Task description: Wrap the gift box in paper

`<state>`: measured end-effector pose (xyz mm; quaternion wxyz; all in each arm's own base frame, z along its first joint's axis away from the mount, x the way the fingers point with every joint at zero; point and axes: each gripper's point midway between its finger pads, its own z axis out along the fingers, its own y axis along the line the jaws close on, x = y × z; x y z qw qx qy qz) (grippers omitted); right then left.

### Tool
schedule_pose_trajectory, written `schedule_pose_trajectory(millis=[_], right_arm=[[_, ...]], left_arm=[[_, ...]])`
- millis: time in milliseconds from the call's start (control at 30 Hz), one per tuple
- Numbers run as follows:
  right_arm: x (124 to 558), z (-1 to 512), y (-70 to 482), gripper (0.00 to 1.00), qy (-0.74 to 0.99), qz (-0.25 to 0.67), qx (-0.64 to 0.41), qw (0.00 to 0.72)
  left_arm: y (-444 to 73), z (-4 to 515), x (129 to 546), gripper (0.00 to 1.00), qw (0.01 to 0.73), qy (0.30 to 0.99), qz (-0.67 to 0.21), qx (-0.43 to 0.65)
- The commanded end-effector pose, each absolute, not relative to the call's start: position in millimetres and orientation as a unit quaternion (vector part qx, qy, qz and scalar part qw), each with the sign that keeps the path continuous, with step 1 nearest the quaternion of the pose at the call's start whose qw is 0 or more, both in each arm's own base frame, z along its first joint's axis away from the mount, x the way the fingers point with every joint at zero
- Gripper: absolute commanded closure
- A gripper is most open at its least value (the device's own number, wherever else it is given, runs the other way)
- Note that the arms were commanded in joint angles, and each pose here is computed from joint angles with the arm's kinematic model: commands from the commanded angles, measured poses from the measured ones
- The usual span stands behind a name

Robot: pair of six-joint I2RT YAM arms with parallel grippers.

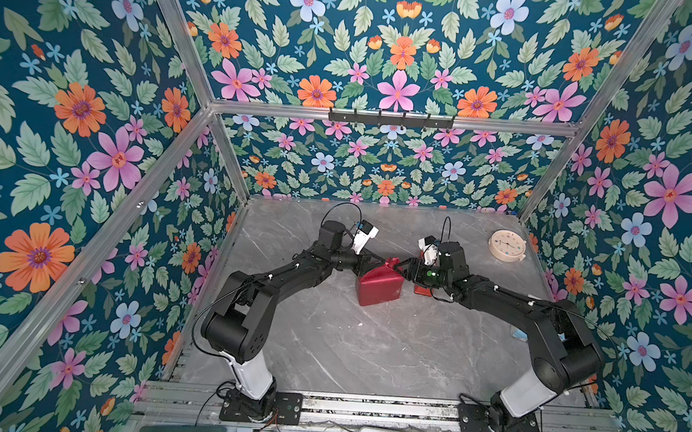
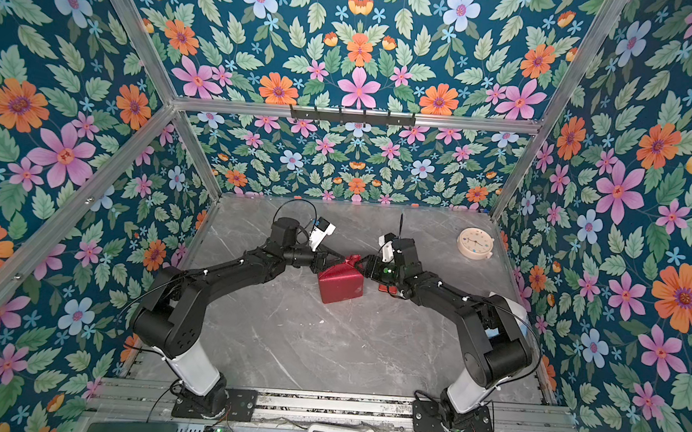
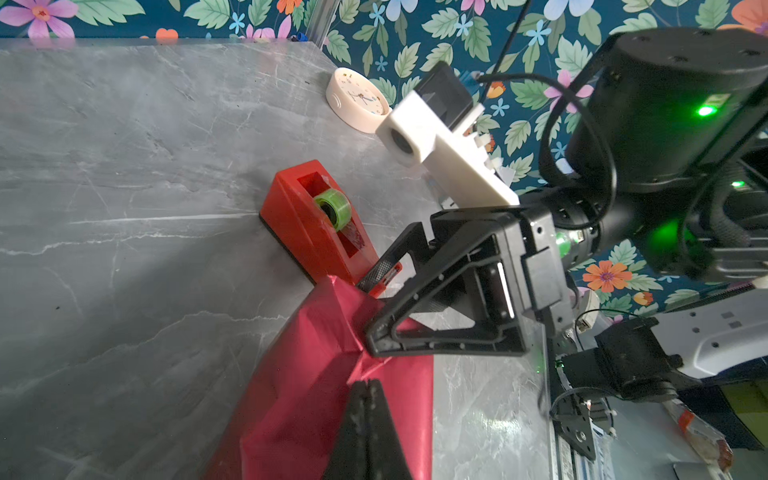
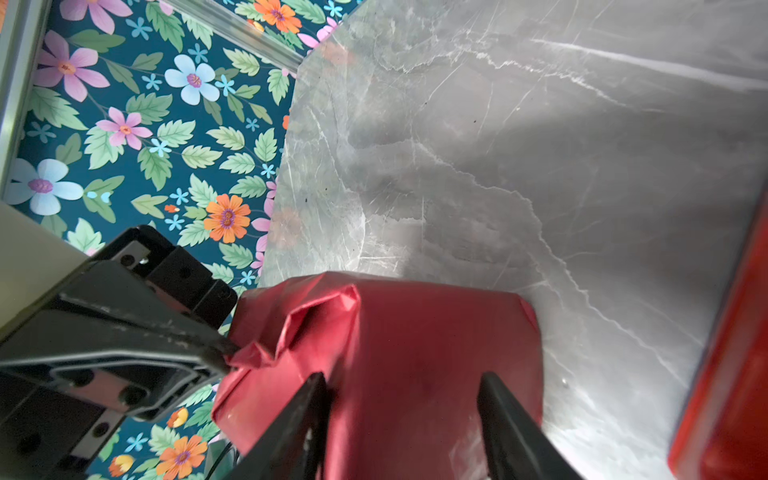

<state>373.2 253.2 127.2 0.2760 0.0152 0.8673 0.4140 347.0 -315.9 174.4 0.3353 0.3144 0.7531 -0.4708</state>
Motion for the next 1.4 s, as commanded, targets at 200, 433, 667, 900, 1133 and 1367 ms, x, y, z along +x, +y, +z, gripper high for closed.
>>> schedule_pose_trajectory(millis=[200, 433, 667, 900, 1133, 1367], right_arm=[[371.3, 108.1, 239.0, 0.42, 0.885, 0.366, 0.054, 0.282], [371.8, 111.2, 239.2, 0.42, 0.884, 0.368, 0.054, 0.285], [372.8, 134.1, 244.4, 0.38, 0.872, 0.386, 0.039, 0.299], [378.7, 164.8, 257.6, 0.25, 0.856, 0.416, 0.012, 0.308], [391.8, 146.3, 271.1, 0.23, 0.868, 0.414, 0.005, 0.274], [384.2, 119.9, 274.9, 0.24, 0.885, 0.401, -0.002, 0.239]], left_arm=[[-320.3, 166.3, 329.4, 0.96, 0.321, 0.748, -0.481, 0.325], [-316.0, 155.9, 316.2, 0.79, 0.301, 0.755, -0.482, 0.328], [-311.1, 149.3, 307.4, 0.62, 0.291, 0.759, -0.472, 0.341], [-310.5, 148.0, 307.4, 0.57, 0.291, 0.76, -0.469, 0.343], [-311.4, 145.5, 309.0, 0.54, 0.29, 0.763, -0.465, 0.342], [-313.3, 143.3, 309.8, 0.52, 0.29, 0.767, -0.459, 0.343]])
